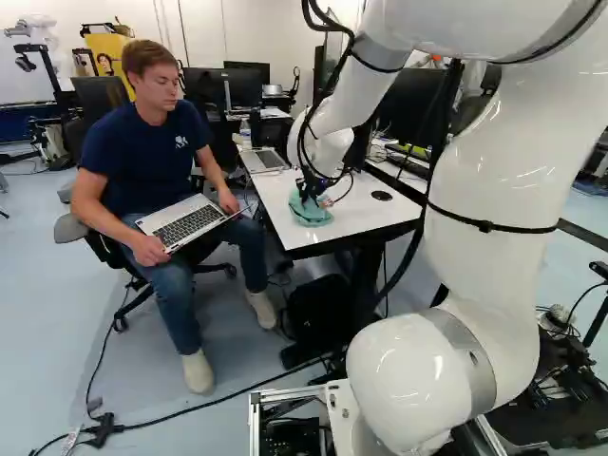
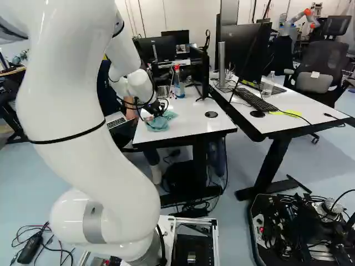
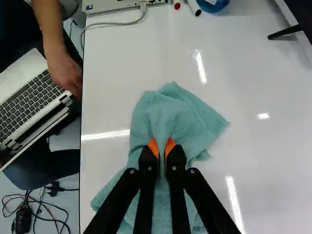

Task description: Clean the table with the green towel

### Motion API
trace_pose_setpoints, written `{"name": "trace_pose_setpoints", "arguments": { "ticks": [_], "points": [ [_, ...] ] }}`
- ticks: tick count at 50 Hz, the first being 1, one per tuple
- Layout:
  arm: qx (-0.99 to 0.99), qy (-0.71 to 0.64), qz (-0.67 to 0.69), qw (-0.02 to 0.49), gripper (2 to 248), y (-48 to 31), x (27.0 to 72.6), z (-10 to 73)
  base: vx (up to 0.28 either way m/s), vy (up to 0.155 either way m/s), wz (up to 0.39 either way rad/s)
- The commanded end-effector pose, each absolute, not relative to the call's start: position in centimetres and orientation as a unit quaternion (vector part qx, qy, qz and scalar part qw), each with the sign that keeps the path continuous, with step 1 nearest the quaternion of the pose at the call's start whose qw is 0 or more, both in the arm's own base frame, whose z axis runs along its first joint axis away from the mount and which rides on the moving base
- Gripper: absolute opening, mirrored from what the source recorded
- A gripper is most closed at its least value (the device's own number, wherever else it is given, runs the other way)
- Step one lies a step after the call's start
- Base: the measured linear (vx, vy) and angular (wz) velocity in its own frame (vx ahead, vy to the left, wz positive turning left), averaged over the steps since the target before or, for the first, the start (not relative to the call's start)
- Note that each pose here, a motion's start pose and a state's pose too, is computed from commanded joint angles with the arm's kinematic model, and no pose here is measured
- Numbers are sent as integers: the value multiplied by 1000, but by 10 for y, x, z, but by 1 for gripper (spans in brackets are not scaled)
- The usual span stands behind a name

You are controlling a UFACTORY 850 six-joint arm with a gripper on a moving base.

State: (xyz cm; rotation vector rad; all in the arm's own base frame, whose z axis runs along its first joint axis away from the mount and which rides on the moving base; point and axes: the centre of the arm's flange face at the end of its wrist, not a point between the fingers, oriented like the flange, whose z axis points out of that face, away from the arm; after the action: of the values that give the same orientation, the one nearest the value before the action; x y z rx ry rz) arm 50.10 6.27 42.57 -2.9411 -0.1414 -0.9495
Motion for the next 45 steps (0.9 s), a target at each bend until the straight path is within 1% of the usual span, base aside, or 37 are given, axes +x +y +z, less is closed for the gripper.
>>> {"name": "trace_pose_setpoints", "arguments": {
  "ticks": [12,45],
  "points": [
    [-950,-64,-306,30,35,81,494,426,0,0,0],
    [-949,-97,-298,40,35,103,433,426,0,0,0]
  ]
}}
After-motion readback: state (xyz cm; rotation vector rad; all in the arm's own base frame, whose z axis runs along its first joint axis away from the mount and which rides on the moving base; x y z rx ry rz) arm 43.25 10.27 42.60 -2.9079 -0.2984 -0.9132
